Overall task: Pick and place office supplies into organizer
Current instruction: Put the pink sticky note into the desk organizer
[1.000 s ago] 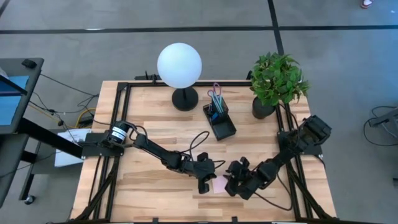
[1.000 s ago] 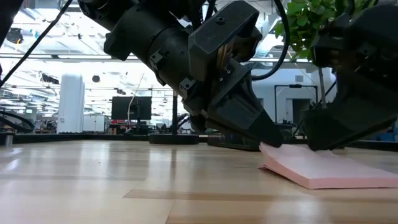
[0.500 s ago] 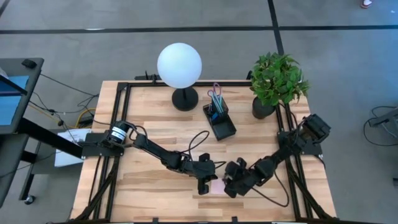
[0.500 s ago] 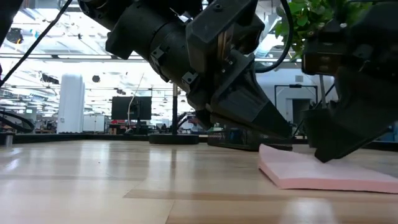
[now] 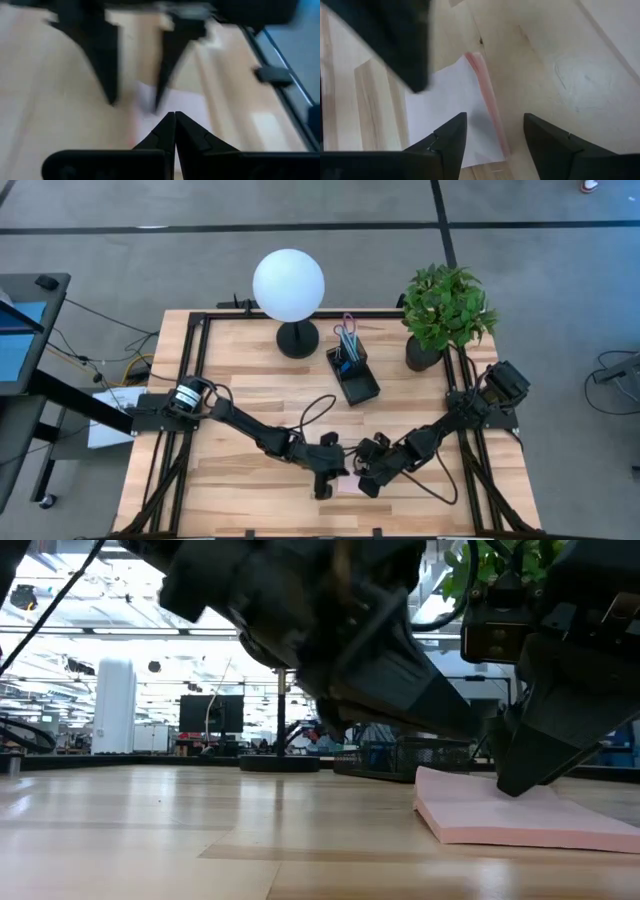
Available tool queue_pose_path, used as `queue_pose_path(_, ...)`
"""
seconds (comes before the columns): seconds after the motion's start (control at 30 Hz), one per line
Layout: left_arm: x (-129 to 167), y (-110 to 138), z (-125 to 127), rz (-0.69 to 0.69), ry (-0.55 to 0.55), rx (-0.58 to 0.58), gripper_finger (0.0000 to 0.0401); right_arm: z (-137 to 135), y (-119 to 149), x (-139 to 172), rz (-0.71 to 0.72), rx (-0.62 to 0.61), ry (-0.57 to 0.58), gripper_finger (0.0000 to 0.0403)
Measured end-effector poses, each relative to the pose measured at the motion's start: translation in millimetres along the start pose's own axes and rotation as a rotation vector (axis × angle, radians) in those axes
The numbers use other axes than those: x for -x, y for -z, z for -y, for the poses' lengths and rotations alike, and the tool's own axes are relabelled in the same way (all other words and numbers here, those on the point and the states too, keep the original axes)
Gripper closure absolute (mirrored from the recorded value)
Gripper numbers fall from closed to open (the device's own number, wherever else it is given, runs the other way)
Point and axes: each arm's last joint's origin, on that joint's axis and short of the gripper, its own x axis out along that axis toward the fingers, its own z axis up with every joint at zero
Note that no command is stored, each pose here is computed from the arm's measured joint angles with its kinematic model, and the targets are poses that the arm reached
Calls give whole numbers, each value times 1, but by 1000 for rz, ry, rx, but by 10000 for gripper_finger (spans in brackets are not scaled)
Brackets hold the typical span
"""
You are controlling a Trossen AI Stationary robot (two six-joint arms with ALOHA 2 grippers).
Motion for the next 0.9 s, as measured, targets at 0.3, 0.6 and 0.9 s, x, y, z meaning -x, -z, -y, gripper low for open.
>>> queue_pose_path(0.3,3,14,29,-40,46,-20,401,-2,-1,-1,-8,-3,-39,226)
queue_pose_path(0.6,-10,34,32,-61,25,-2,401,-3,-2,-1,-8,-15,-59,226)
queue_pose_path(0.9,-23,40,21,-21,24,87,401,-3,-3,-2,-22,-21,-90,242)
